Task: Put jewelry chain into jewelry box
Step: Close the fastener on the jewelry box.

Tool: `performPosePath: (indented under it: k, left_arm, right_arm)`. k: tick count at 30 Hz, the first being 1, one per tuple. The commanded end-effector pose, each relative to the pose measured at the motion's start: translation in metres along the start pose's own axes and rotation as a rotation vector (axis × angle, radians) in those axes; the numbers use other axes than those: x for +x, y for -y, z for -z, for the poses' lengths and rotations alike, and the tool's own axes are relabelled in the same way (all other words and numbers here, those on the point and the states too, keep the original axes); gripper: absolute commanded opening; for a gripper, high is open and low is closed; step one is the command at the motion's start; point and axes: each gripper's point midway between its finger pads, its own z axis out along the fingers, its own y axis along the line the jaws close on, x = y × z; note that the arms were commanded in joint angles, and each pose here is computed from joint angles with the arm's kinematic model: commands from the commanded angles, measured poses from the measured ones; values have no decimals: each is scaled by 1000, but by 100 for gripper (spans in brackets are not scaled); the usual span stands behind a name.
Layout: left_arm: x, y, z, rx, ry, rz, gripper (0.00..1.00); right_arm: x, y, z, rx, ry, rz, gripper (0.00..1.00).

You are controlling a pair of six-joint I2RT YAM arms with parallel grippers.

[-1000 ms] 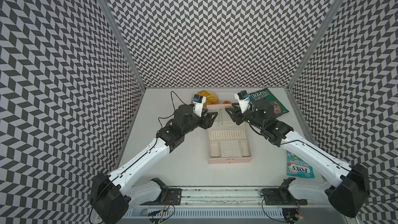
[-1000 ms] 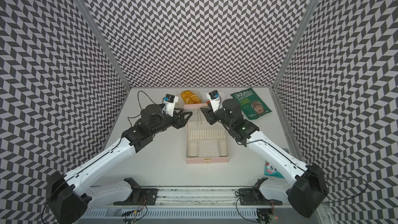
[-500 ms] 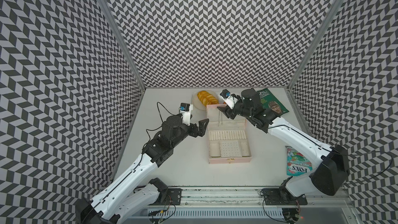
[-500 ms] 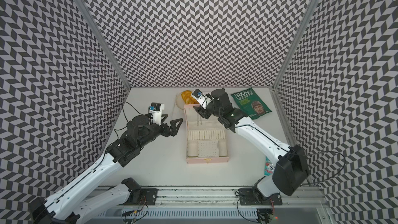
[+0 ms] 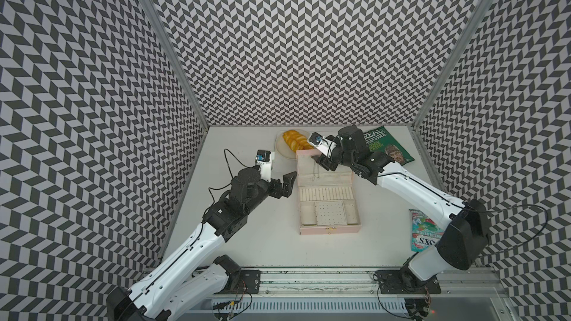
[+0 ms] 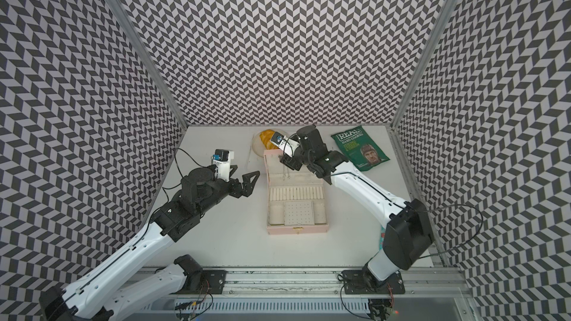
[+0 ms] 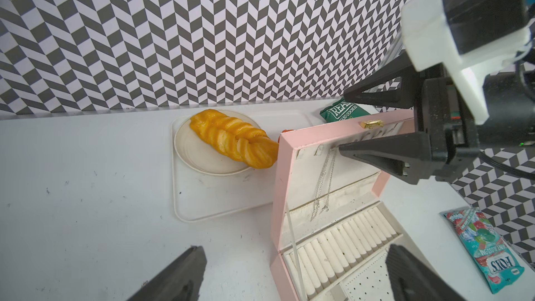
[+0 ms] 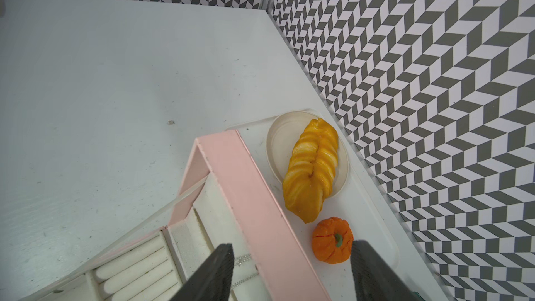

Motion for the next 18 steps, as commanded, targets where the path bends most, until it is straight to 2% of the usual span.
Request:
performPosePath:
  k: [1,9,18]
  left_arm:
    - [-4,-4,3,-14,21,-15,100]
    - [-2,-4,3,-14,19,-15,100]
    - [-1,-4,3,-12,19,-17,100]
  right_arm:
    - [0,4,-5,30,-11,30,66]
    - [7,6,-12,59,-46,61,64]
    - [12,6,-11,71,-64,76,56]
